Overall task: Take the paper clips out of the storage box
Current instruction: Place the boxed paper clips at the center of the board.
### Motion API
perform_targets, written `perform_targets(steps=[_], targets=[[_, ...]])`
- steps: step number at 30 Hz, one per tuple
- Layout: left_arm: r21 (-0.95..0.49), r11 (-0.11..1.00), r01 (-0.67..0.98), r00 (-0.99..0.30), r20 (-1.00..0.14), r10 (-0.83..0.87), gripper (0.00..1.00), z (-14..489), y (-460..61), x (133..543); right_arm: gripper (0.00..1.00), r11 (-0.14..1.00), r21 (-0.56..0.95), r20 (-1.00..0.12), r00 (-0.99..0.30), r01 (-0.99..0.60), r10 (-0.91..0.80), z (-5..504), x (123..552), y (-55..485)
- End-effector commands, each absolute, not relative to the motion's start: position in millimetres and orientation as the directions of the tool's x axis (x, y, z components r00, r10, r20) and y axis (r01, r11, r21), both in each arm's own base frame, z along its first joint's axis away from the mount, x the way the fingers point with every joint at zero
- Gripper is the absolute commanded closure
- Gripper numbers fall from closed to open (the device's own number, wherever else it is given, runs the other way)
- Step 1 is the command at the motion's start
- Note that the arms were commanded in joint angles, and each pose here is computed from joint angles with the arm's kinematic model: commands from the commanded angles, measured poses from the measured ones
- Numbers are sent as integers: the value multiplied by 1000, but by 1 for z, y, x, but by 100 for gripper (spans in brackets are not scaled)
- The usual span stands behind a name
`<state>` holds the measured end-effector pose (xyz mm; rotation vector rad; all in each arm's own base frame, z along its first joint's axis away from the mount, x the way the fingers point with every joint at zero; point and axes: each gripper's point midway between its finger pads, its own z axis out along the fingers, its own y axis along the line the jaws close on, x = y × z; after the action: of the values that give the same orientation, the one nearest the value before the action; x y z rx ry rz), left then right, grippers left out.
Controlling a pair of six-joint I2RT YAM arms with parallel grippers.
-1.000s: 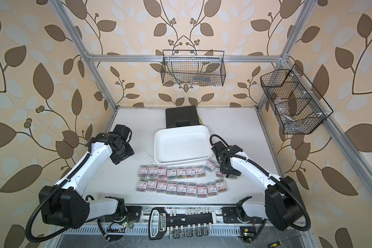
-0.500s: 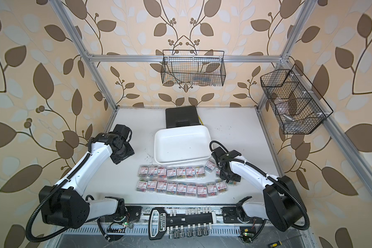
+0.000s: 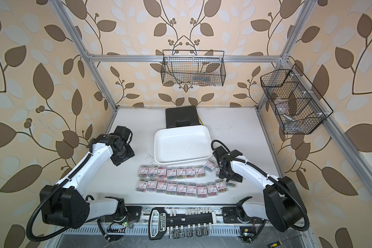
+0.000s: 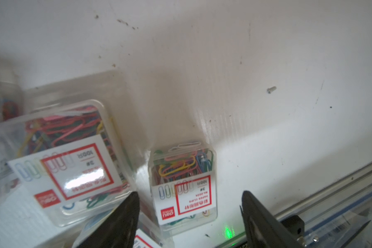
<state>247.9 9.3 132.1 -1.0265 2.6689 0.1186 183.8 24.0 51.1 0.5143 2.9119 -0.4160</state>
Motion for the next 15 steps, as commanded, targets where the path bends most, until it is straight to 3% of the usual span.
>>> perform_targets(steps=[1, 9, 12, 15], targets=[[-22, 740, -672, -705, -285, -649, 43, 134, 13, 243, 25, 886, -202, -211, -902, 417, 376, 56, 180, 20], [-31, 743, -668, -707, -285, -647, 43, 136, 12, 247, 42, 754, 9, -263, -726, 656, 635, 74, 199, -8], [-34, 747, -664, -711, -281, -644, 43, 137, 10, 250, 52, 657, 36, -222, -635, 753, 740, 60, 193, -28], [-30, 751, -660, -715, -284, -639, 43, 140, 11, 253, 54, 578, 83, -159, -561, 812, 812, 40, 186, -40]])
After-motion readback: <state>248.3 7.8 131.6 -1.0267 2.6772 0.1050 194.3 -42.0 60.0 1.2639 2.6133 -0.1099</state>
